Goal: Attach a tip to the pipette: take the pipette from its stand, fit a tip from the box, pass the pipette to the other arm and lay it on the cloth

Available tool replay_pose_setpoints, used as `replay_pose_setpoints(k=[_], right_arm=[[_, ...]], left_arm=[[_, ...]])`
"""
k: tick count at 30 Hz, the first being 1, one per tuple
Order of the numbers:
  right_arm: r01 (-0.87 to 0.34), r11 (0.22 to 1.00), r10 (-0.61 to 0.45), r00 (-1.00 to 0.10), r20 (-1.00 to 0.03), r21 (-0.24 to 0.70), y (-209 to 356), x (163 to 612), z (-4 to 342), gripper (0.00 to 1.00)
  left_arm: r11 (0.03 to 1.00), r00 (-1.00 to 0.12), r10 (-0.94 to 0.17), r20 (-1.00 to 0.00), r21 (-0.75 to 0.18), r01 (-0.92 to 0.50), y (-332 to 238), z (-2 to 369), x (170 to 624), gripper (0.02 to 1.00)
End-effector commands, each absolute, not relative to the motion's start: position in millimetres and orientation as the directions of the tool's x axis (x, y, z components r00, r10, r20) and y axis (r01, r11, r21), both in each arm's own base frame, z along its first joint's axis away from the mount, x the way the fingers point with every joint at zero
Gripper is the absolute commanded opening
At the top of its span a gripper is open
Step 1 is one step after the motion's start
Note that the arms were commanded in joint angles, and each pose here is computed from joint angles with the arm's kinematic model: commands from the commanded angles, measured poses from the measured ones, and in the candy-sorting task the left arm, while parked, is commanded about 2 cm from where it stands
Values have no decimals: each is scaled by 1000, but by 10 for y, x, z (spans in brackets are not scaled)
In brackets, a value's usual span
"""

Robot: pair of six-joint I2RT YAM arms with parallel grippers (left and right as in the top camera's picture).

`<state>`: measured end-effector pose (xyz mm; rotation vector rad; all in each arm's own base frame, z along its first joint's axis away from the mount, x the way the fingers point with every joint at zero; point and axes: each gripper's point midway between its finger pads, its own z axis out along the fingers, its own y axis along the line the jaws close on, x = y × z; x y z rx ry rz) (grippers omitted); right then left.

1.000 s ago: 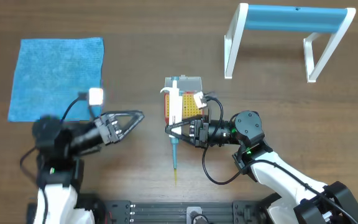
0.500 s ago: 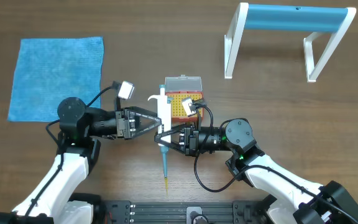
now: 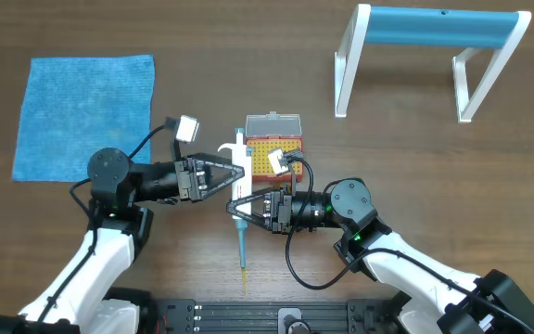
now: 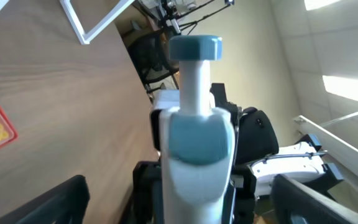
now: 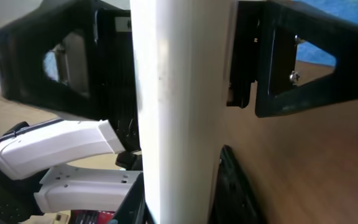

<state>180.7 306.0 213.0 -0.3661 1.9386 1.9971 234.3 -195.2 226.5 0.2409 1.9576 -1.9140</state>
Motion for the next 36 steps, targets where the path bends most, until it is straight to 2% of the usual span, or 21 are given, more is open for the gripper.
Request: replay_pose_setpoints(k=[1, 2, 3, 4, 5, 19, 21, 22, 26, 28, 31, 32, 34, 36], right_arm=[[-402, -30, 67, -914, -400, 915, 3083, 1814, 2201, 73], [-402, -30, 68, -914, -399, 915, 3083, 1817, 2201, 73], [-402, -30, 68, -914, -400, 915, 3083, 1817, 2201, 73], [-402, -30, 68, -914, -400, 915, 3083, 1817, 2201, 73], [-402, -30, 68, -914, -400, 915, 3083, 1817, 2201, 73], [-402, -29, 68, -914, -399, 915, 3082, 1816, 2200, 75], [-402, -29, 68, -914, -399, 915, 3082, 1816, 2200, 531], [-402, -29, 68, -914, -399, 915, 3082, 1816, 2200, 612], [-382, -15, 55, -923, -380, 924, 3085, 1810, 2144, 663], [-338, 21, 44, -940, -338, 941, 3075, 1823, 2032, 669], [-264, 79, 40, -963, -268, 961, 3013, 1881, 1859, 673], [-247, 87, 34, -967, -251, 965, 2981, 1893, 1826, 676], [-233, 73, -7, -972, -233, 970, 2881, 1883, 1821, 678], [-223, 65, -8, -975, -223, 973, 2784, 1935, 1837, 680]], left_arm=[[53, -901, -161, -404, -915, 400, -2085, 2305, 2369, 941], [51, -901, -155, -405, -914, 402, -2103, 2305, 2355, 939], [50, -902, -152, -405, -914, 402, -2113, 2305, 2347, 759], [50, -901, -154, -405, -914, 402, -2112, 2305, 2351, 211], [52, -901, -157, -404, -915, 401, -2111, 2305, 2358, 27], [70, -892, -204, -404, -914, 399, -2093, 2308, 2444, 29], [73, -889, -208, -408, -913, 402, -2091, 2308, 2452, 27], [74, -887, -209, -412, -911, 406, -2090, 2308, 2455, 29], [101, -866, -249, -434, -901, 422, -2070, 2301, 2536, 29], [132, -832, -265, -487, -873, 469, -2056, 2289, 2585, 29], [240, -782, -323, -533, -846, 477, -1987, 2140, 2765, 29], [308, -770, -350, -533, -842, 443, -1932, 2005, 2859, 29], [429, -768, -360, -530, -825, 368, -1815, 1695, 2950, 29], [490, -789, -372, -489, -826, 280, -1664, 1466, 2973, 27]])
